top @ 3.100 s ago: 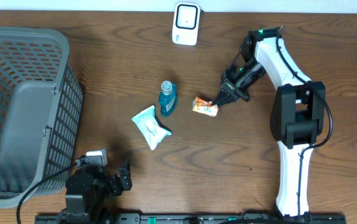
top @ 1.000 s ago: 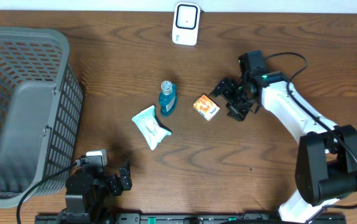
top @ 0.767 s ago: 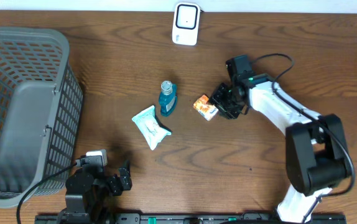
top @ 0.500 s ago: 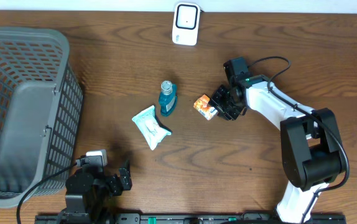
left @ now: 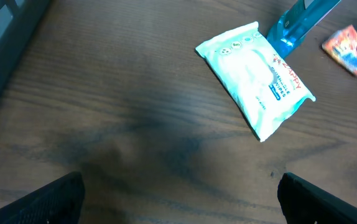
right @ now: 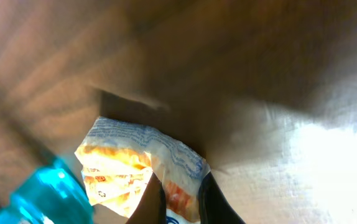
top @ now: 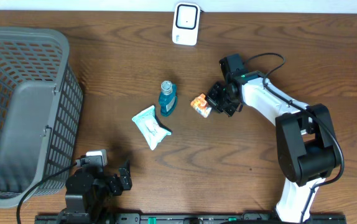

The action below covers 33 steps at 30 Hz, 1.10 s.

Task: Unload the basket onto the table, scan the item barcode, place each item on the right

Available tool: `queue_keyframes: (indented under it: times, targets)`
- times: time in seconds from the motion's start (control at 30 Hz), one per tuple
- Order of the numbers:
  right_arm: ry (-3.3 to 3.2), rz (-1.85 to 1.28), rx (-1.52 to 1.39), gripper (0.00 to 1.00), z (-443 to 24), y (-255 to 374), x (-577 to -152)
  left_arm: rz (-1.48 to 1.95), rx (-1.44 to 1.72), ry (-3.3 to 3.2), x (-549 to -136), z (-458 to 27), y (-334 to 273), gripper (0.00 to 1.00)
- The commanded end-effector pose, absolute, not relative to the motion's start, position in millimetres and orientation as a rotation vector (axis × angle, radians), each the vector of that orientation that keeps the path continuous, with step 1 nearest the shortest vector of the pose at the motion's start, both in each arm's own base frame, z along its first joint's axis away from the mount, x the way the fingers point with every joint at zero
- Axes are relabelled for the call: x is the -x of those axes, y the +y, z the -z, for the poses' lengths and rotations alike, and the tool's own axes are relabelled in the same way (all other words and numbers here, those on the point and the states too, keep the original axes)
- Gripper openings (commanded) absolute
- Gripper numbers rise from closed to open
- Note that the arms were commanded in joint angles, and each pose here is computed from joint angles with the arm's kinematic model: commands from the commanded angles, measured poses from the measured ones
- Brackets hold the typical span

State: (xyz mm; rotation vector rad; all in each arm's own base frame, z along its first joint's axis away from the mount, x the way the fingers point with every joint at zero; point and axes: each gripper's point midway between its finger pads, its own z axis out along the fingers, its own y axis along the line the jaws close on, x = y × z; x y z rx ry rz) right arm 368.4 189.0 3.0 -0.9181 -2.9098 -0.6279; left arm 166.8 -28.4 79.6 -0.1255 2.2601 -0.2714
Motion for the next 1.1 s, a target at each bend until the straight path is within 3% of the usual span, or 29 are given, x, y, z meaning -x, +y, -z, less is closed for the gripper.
queue_keyframes:
  times: [0.0,0.17,0.4,0.57,1.07]
  targets:
    - [-2.676,0.61,0.771,0.01,18.5,186.9,-307.9,0.281,0.129,2.3,-160.9,-70.6,-29.6,0.99]
    - [-2.404,0.836,0.714,0.01,-34.1,172.7,-277.2,0.281,0.129,2.3,-160.9,-70.6,-29.6,0.99]
    - [-2.164,0.724,0.747,0.01,-66.4,144.3,-225.8,0.281,0.129,2.3,-160.9,-70.6,-29.6,0.99]
    - [-2.114,0.918,0.547,0.01,-93.2,157.9,-213.8,0.281,0.129,2.3,-160.9,-70.6,-29.6,0.99]
    - [-2.049,1.1,0.247,0.01,-130.0,174.4,-167.9,0.281,0.129,2.3,-160.9,-70.6,-29.6,0.99]
